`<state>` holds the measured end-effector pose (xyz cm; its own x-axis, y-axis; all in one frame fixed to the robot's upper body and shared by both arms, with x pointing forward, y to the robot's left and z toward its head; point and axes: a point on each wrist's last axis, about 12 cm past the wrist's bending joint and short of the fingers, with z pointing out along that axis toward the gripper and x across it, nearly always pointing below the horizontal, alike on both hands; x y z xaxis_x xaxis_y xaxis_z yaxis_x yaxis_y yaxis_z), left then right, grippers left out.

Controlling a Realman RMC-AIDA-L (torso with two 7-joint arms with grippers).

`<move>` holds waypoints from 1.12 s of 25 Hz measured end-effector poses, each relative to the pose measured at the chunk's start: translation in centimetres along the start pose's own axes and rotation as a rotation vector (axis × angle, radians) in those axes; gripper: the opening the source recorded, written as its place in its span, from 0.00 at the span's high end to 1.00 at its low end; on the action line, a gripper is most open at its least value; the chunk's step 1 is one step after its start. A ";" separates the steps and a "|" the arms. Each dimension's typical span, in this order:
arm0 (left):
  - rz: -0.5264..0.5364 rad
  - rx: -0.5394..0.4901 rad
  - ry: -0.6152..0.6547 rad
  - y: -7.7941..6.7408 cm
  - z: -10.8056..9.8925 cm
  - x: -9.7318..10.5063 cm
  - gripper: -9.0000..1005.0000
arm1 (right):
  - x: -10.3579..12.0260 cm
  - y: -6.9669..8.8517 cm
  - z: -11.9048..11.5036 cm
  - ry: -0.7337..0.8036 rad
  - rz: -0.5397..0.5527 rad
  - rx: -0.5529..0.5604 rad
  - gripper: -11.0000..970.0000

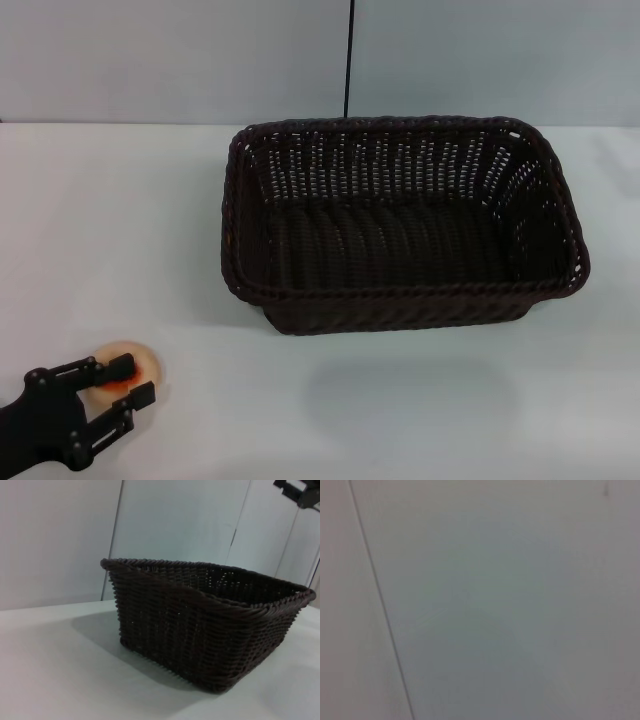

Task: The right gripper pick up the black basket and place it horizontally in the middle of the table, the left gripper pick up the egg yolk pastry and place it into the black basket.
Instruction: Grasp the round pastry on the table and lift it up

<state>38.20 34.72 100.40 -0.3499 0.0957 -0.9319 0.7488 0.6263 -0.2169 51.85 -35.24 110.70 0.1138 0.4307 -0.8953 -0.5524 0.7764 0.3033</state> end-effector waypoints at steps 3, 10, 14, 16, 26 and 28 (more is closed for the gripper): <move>0.009 -0.004 0.006 0.2 0.2 -0.1 0.56 | 0.0 0.2 0.0 -0.011 0.004 -0.016 0.38; 0.024 -0.005 0.012 0.8 0.8 -0.4 0.77 | -0.1 0.2 -0.1 -0.017 0.004 -0.023 0.38; 0.029 0.003 0.014 0.8 0.9 -0.6 0.89 | -0.2 0.2 -0.2 -0.019 0.003 -0.020 0.38; 0.030 0.012 0.021 0.8 1.1 -0.6 0.90 | -0.3 0.1 -0.3 -0.025 0.001 -0.013 0.38; 0.029 -0.010 -0.063 0.9 0.3 -1.4 0.97 | -0.8 -0.2 -1.0 -0.071 -0.004 0.015 0.38; 0.028 -0.023 -0.089 1.0 0.0 -1.6 0.97 | -0.9 -0.2 -1.3 -0.082 -0.003 0.023 0.38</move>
<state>39.49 35.22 101.72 -0.2767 0.0452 -0.9599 0.7444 0.6417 -0.1844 50.80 -36.42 111.03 0.1834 0.4642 -0.8665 -0.5326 0.7878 0.3093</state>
